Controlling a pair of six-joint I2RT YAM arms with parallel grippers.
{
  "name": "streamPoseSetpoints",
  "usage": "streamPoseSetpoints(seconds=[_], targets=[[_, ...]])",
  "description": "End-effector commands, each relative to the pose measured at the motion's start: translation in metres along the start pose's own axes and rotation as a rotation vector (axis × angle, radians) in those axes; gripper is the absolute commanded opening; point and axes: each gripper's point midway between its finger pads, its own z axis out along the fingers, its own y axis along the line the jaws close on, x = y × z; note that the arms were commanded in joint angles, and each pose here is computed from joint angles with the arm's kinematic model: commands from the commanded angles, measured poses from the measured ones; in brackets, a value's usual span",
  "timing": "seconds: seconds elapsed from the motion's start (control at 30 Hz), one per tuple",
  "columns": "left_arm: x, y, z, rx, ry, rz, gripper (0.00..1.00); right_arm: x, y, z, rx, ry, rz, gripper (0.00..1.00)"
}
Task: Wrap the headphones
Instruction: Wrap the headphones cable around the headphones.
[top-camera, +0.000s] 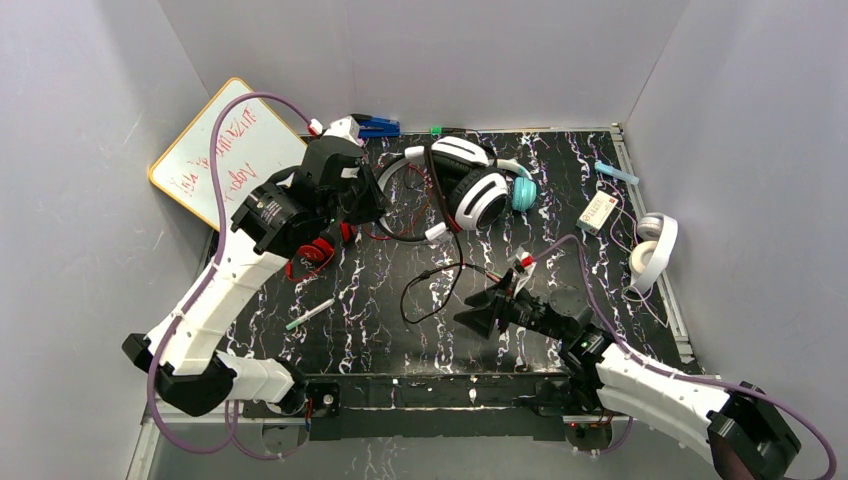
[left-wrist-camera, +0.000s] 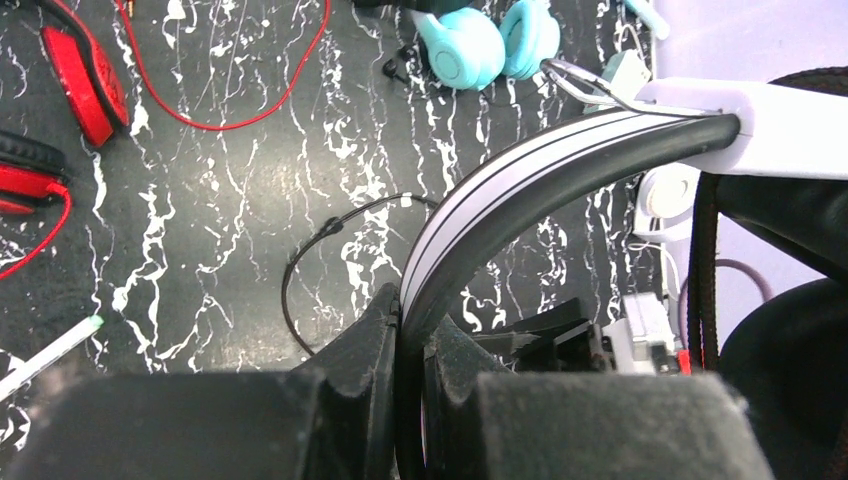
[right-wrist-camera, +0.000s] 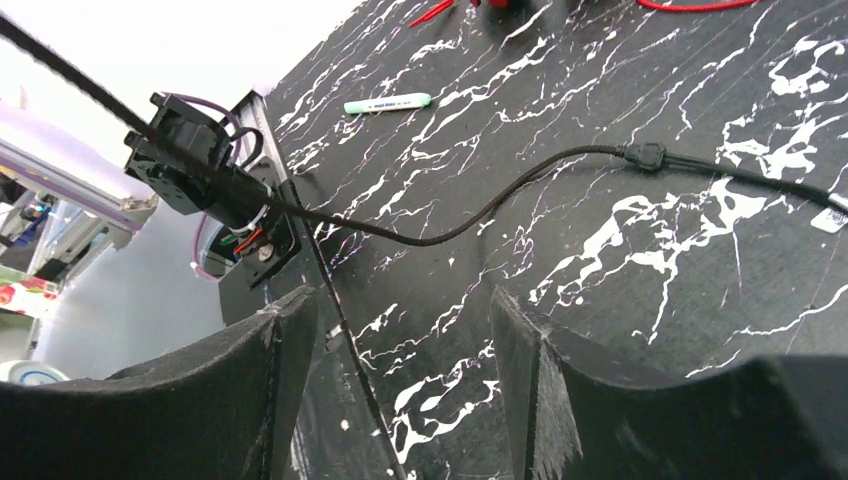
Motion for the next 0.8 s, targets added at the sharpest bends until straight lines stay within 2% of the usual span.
streamPoseSetpoints(seconds=[0.0,0.17,0.43,0.77], targets=[[-0.026,-0.028,-0.017,0.105,-0.057,-0.066,0.0,-0.034,0.016,0.004,-0.084,-0.157,-0.166,0.72],[-0.031,-0.03,-0.017,0.096,-0.059,-0.058,0.0,-0.025,0.032,0.007,-0.18,-0.141,-0.27,0.76],[-0.037,-0.038,-0.016,0.11,-0.062,-0.06,0.0,-0.009,0.029,0.022,-0.196,-0.119,-0.41,0.8],[-0.037,-0.043,-0.012,0.121,-0.051,-0.066,0.0,0.006,0.034,0.069,-0.246,-0.132,-0.435,0.73]])
